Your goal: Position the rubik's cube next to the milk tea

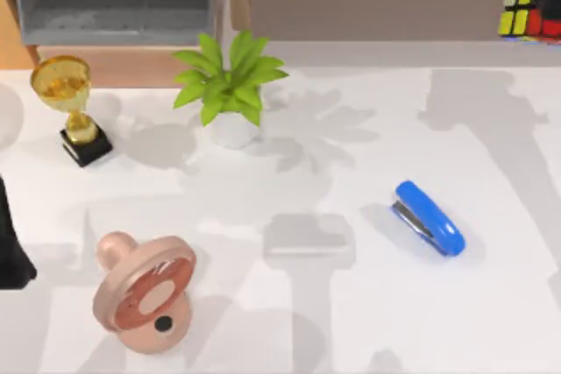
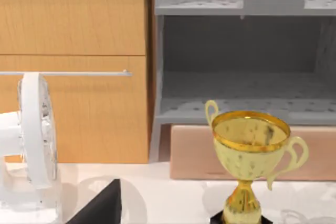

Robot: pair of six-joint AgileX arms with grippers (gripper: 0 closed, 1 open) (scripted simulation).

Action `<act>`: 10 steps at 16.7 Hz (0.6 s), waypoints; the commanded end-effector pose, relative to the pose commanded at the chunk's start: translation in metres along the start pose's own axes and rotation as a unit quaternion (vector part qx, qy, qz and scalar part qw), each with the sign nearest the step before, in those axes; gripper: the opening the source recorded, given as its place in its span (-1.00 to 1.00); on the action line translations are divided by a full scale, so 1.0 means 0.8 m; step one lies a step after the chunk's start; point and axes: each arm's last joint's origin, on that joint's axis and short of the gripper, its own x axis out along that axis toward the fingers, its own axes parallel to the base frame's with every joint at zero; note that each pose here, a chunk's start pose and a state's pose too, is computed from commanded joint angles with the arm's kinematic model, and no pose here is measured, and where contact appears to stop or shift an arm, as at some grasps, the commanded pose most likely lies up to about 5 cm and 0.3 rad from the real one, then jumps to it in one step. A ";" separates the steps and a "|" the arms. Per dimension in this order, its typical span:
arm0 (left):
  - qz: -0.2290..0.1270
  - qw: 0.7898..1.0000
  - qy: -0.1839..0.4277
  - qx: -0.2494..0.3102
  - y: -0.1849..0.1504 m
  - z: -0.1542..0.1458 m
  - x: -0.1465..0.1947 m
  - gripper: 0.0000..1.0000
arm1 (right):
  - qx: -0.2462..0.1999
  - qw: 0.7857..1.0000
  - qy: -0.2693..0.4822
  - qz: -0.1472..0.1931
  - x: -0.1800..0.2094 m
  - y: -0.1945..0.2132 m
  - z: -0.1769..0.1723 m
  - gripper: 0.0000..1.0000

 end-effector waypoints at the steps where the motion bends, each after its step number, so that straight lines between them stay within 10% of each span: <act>1: 0.000 1.000 0.000 0.000 0.000 0.000 0.000 1.00 | 0.004 0.998 0.057 -0.005 0.006 0.006 -0.032 -1.00; 10: 0.000 1.000 0.000 0.000 0.000 0.000 0.000 1.00 | -0.013 0.914 0.388 -0.119 -0.002 0.007 -0.234 -1.00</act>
